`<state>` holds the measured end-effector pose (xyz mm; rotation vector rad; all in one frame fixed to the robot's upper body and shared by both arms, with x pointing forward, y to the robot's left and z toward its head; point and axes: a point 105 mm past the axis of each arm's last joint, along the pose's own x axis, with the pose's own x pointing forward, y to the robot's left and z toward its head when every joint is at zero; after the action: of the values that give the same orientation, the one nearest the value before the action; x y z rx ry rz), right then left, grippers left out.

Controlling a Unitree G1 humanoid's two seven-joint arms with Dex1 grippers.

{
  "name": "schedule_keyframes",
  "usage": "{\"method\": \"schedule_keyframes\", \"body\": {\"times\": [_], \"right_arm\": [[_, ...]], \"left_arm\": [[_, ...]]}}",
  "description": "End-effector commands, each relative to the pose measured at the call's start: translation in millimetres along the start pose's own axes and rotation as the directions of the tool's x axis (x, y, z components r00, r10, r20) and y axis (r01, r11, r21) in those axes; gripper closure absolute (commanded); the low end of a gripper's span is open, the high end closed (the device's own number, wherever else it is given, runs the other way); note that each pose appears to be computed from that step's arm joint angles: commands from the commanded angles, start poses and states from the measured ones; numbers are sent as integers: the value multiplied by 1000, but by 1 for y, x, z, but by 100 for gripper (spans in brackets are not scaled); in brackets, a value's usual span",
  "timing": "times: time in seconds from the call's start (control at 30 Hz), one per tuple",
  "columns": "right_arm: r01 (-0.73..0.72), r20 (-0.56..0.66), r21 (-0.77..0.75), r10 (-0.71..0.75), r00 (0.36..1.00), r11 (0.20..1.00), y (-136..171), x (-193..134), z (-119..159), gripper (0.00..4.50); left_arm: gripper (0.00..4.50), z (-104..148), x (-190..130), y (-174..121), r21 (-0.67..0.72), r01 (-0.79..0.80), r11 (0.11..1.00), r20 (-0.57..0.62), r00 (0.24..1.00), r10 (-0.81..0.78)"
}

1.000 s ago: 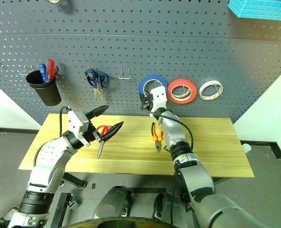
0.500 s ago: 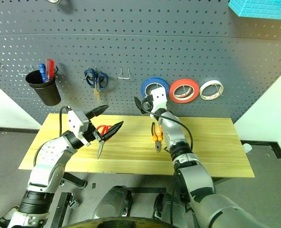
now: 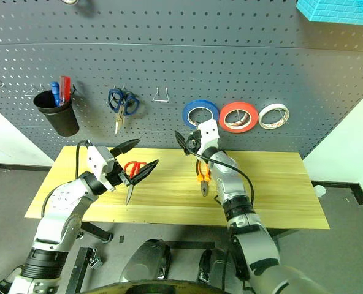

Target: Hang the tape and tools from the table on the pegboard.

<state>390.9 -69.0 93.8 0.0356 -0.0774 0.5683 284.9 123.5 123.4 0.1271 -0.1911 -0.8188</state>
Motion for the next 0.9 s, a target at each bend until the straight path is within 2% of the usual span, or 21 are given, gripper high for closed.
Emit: {"method": "schedule_keyframes", "body": {"times": [0.03, 0.3, 0.4, 0.53, 0.63, 0.77, 0.9], "right_arm": [[-16, 58, -20, 17, 998, 1000, 2, -5, 21, 3], [11, -3, 0, -11, 1000, 1000, 6, -30, 19, 3], [77, -137, -23, -80, 987, 997, 9, -39, 3, 3], [140, -244, -8, -138, 960, 990, 19, -40, -12, 3], [169, -300, -17, -166, 939, 986, 22, -40, -21, 3], [208, -433, -48, -208, 877, 977, 25, -40, -45, 3], [205, -502, -54, -204, 840, 977, 28, -35, -55, 3]], "left_arm": [[0, 11, 0, 1, 40, 5, 999, 35, 999, -6], [0, 3, -5, 3, 54, -5, 999, -7, 1000, 6], [0, -10, -15, 8, 61, -29, 998, -85, 996, 34], [0, -31, -24, 6, 28, -27, 999, -212, 977, 32], [0, -35, -27, 4, 11, -40, 999, -244, 969, 41], [0, -53, -41, 4, -32, -98, 995, -340, 937, 81], [0, -59, -47, 3, -52, -148, 988, -388, 914, 117]]}}
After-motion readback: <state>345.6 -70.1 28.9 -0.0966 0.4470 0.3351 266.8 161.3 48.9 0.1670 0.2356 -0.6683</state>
